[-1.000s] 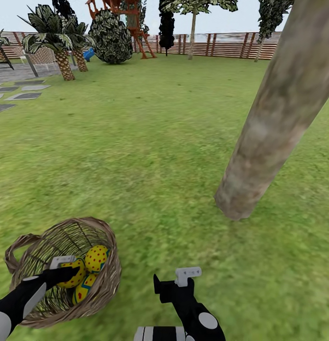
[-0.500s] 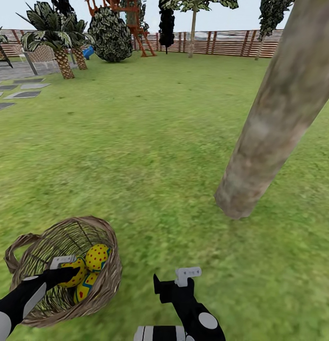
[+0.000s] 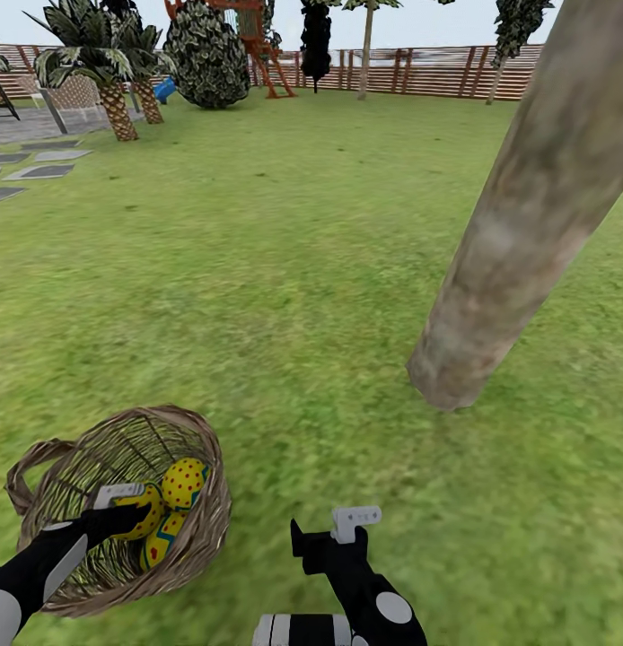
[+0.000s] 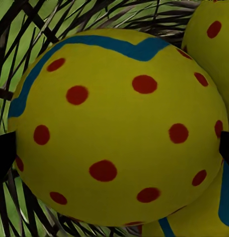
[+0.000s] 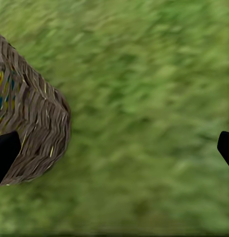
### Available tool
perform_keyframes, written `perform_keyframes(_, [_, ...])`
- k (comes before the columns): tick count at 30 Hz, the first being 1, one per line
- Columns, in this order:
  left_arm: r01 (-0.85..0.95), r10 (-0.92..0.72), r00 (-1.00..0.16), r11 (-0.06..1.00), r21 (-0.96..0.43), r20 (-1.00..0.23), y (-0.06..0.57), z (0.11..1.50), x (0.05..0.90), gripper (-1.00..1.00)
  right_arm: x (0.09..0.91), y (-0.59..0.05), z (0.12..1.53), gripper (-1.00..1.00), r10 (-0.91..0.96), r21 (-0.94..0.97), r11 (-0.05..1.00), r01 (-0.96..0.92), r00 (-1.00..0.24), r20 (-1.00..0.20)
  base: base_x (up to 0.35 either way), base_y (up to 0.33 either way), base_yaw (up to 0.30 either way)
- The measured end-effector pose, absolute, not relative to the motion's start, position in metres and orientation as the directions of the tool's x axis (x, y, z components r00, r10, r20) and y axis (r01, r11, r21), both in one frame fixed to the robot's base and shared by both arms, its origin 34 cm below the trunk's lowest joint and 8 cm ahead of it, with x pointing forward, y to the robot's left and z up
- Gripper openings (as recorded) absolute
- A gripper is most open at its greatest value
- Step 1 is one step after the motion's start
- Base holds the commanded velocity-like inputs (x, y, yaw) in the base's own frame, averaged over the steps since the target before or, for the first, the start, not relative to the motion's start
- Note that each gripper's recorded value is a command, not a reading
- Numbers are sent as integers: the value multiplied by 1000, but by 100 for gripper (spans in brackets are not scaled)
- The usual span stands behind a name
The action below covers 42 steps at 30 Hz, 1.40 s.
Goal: Take the three Easter eggs out of the wicker basket on the lawn in the garden, then place them on the lawn next to a single tree (choose any tree) so that all three eggs are next to the same tree and none are left in the basket.
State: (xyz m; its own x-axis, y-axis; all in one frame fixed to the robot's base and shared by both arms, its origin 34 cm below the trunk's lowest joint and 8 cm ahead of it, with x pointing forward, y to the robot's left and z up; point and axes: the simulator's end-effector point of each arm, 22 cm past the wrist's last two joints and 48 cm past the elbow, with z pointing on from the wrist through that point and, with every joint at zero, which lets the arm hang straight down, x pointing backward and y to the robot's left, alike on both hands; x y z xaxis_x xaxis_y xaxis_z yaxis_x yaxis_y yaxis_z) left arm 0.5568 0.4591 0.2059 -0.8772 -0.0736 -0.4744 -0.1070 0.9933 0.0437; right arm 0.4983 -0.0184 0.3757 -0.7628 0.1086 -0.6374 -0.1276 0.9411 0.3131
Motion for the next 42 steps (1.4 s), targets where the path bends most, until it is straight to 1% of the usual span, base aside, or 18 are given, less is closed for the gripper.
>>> perform_keyframes(12, [-107,-72,-876,993,46,-477,460,205,559,100,497,-19,372,100,109,313,941,-125,-768,-631,0,0,0])
perform_keyframes(13, [-107,-72,-876,993,46,-478,460,205,559,-100,497,-19,372,100,109,314,941,-125,-768,-631,0,0,0])
perform_keyframes(42, [-112,-73,-876,992,53,-477,460,205,559,-100,497,-19,372,100,109,313,942,-124,-768,-631,0,0,0])
